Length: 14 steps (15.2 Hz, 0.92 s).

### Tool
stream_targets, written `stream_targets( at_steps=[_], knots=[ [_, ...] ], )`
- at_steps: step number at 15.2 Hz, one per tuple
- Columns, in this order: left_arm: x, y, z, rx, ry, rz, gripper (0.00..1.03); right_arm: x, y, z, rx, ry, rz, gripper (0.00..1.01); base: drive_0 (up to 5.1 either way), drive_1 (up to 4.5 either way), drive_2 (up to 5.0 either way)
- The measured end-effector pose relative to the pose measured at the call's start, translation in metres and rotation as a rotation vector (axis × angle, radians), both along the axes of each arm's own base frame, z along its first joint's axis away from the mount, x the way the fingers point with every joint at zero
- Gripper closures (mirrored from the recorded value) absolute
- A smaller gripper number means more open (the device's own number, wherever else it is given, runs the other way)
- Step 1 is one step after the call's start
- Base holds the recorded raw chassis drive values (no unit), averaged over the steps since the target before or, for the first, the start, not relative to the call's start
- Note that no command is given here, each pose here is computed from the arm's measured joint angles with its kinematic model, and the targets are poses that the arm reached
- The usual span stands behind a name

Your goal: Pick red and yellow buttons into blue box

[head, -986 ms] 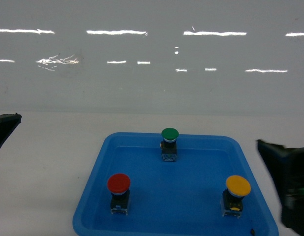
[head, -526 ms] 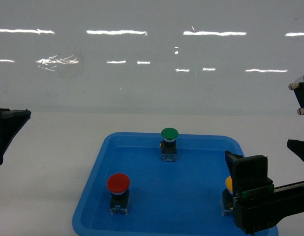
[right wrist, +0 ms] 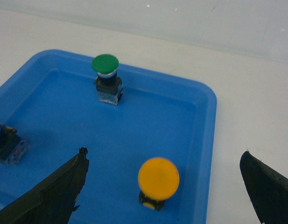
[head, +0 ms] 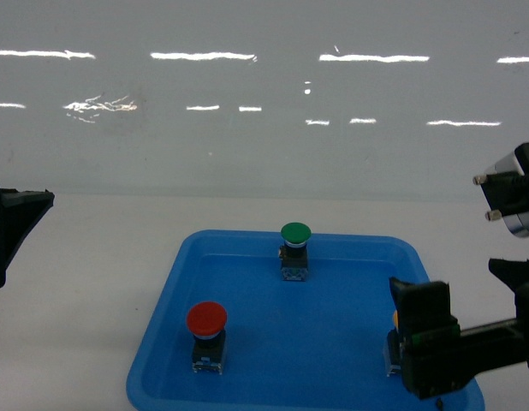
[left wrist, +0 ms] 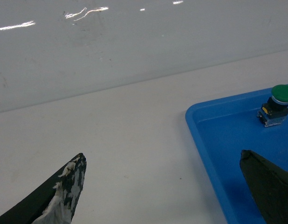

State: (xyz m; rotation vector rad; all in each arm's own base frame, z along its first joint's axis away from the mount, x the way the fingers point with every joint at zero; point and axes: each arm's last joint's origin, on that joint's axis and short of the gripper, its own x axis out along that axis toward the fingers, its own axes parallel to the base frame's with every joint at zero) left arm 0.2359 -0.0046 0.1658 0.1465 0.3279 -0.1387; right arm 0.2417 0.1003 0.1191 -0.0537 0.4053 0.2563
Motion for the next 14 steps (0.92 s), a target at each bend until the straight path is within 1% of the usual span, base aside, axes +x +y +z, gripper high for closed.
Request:
stream_targets(
  at_steps=[2, 3, 4, 5, 6, 7, 8, 10, 11, 14],
  knots=[
    [0.0, 0.0, 0.0, 0.0, 0.0, 0.0, 0.05, 0.021, 0.001, 0.005, 0.015, -0.018, 0.024, 0.03, 0.0, 0.0, 0.0],
    [0.0, 0.0, 0.0, 0.0, 0.0, 0.0, 0.05, 0.03, 0.002, 0.001, 0.007, -0.004, 0.047, 0.03, 0.0, 0.0, 0.0],
    [0.0, 0.0, 0.0, 0.0, 0.0, 0.0, 0.05, 0.04, 0.0, -0.007, -0.009, 0.049, 0.073, 0.03, 0.0, 0.0, 0.0],
    [0.0, 0.0, 0.0, 0.0, 0.0, 0.0, 0.05, 0.047, -0.001, -0.014, -0.017, 0.088, 0.083, 0.03, 0.0, 0.0, 0.0],
    [0.0, 0.0, 0.0, 0.0, 0.0, 0.0, 0.05, 0.051, -0.003, -0.017, -0.016, 0.106, 0.098, 0.03, 0.0, 0.0, 0.0],
    [0.0, 0.0, 0.0, 0.0, 0.0, 0.0, 0.05, 0.058, -0.001, -0.021, -0.028, 0.124, 0.121, 0.03, 0.0, 0.0, 0.0],
    [0.0, 0.0, 0.0, 0.0, 0.0, 0.0, 0.05, 0.059, 0.005, -0.044, -0.065, 0.189, 0.194, 0.03, 0.0, 0.0, 0.0],
    [0.0, 0.0, 0.0, 0.0, 0.0, 0.0, 0.05, 0.058, 0.007, -0.059, -0.092, 0.23, 0.215, 0.03, 0.0, 0.0, 0.0],
    [0.0, 0.0, 0.0, 0.0, 0.0, 0.0, 0.05, 0.058, 0.008, -0.064, -0.099, 0.242, 0.222, 0.03, 0.0, 0.0, 0.0],
    [0.0, 0.0, 0.0, 0.0, 0.0, 0.0, 0.05, 0.061, 0.008, -0.07, -0.118, 0.24, 0.224, 0.03, 0.0, 0.0, 0.0]
  ],
)
